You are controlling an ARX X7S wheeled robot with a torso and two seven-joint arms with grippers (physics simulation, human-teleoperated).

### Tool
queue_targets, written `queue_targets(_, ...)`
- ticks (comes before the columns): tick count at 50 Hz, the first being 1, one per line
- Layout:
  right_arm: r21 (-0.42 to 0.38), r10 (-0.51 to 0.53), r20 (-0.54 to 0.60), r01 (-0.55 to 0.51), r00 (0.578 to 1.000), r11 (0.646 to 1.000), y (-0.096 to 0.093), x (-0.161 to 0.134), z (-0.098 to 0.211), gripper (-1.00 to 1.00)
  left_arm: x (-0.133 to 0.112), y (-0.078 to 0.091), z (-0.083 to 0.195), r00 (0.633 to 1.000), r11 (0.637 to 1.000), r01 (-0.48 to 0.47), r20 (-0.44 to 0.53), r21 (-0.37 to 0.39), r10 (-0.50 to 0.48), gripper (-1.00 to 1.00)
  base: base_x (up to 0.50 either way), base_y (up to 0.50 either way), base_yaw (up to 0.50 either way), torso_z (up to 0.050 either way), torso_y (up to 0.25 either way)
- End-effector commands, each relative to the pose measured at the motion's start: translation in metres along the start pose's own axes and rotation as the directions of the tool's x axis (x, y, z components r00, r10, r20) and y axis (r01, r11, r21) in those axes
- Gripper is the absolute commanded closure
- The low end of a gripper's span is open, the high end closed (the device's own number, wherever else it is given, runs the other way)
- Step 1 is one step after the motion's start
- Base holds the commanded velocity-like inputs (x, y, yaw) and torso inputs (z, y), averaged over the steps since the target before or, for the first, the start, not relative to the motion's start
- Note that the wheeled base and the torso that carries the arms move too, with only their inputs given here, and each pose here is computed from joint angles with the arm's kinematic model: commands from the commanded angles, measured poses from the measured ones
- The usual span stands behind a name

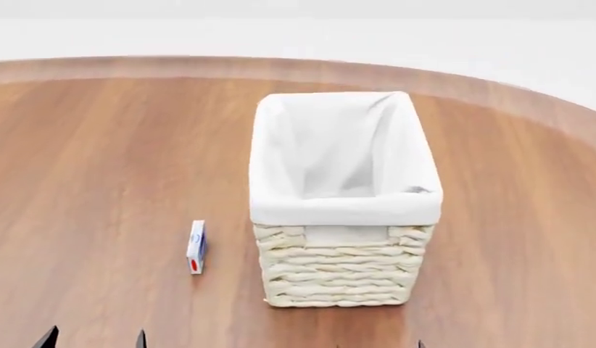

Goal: Pick up the cream cheese box, and put it in the basket.

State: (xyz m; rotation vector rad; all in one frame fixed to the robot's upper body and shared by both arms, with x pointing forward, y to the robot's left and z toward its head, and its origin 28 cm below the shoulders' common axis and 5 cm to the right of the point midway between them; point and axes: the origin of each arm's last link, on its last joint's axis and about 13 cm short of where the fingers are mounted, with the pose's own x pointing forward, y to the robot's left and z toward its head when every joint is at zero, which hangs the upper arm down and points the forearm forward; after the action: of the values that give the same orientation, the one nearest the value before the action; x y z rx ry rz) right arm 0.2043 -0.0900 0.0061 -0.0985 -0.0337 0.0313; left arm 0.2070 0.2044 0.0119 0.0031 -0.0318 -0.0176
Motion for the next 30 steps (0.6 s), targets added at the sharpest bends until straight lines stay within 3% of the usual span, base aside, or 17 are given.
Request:
queue_targets(1,0.008,0.0,0.015,0.0,1.0,1.0,-0.0014,-0.0037,0.0043,-1.0,-0.0024,-0.0004,0.0015,1.0,1.0,-0.001,0.01,0.002,0.001,-1.0,0.36,-0.16,0.0,0.0,0.0)
queue_targets(23,0.013,0.002,0.012,-0.002,1.0,1.0,-0.0016,-0.0034,0.0047,-1.0,-0.0025,-0.0002,0.0019,1.0,1.0,0.0,0.018,-0.001,0.0,-1.0,0.36,-0.16,0.0,0.0,0.0)
queue_targets(30,0.013,-0.003,-0.012,0.003,1.0,1.0,-0.0014,-0.0012,0.0035,-1.0,-0.0024,-0.0001,0.0023,1.0,1.0,0.003,0.018,-0.004,-0.003,-1.0,0.14,-0.08,0.0,0.0,0.001)
